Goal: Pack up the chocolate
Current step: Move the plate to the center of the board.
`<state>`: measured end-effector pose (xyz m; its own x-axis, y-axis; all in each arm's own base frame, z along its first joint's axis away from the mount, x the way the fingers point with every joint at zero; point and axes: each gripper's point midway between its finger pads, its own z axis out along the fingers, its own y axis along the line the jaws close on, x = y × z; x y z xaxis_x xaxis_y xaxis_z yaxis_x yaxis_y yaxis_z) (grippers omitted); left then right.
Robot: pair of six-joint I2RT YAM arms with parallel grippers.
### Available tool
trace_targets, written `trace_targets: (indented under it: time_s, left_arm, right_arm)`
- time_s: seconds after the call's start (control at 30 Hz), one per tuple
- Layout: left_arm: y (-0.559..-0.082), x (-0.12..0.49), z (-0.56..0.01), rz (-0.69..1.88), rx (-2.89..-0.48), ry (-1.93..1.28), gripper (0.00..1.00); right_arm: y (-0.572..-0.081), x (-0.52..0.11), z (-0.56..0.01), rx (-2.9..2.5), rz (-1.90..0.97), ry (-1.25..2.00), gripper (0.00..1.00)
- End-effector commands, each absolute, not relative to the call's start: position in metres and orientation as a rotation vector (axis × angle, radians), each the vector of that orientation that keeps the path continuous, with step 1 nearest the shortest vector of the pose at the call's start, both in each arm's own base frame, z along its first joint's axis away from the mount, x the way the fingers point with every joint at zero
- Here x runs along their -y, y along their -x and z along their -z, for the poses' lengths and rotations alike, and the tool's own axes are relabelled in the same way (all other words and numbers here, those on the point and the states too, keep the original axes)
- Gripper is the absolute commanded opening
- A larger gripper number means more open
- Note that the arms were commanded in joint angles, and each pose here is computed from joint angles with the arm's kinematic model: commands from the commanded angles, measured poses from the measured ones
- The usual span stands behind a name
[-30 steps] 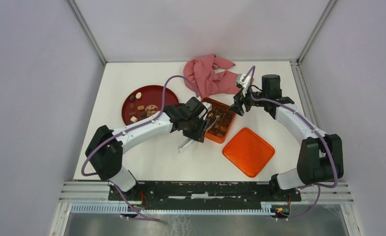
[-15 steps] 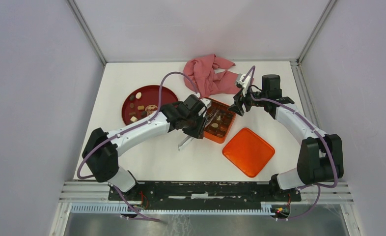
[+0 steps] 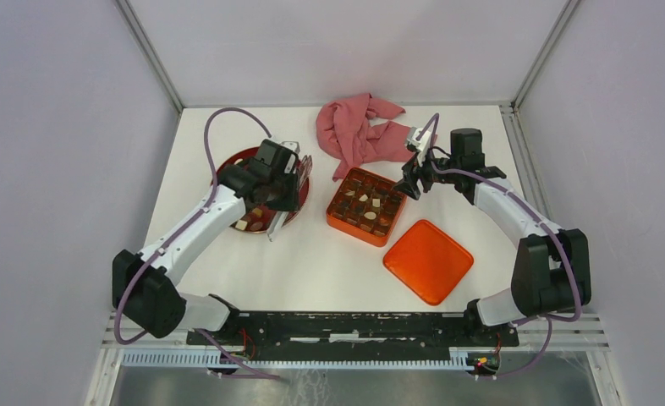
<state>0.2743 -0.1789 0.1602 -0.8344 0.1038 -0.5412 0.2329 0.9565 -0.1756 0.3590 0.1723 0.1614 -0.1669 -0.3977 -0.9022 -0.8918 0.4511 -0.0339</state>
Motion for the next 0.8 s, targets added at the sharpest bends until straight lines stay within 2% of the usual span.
trace_targets:
  time_s: [0.0, 0.17, 0.3, 0.47, 0.77]
  left_arm:
    - [-0.272, 0.145, -0.154, 0.197, -2.581, -0.264, 0.23]
    - [-0.272, 0.125, -0.134, 0.108, -2.645, -0.243, 0.21]
    - [-0.273, 0.117, -0.120, 0.033, -2.694, -0.249, 0.16]
    - [-0.273, 0.123, -0.107, 0.063, -2.743, -0.272, 0.11]
    - [-0.269, 0.137, -0.095, 0.149, -2.801, -0.305, 0.10]
  right_arm:
    - [-0.365, -0.171, -0.162, -1.752, -0.640, 1.107, 0.70]
    - [-0.367, -0.170, -0.157, -1.767, -0.640, 1.103, 0.70]
    - [-0.367, -0.170, -0.156, -1.773, -0.640, 1.102, 0.70]
    - [-0.367, -0.169, -0.154, -1.777, -0.636, 1.102, 0.70]
    - [-0.367, -0.169, -0.154, -1.775, -0.638, 1.105, 0.70]
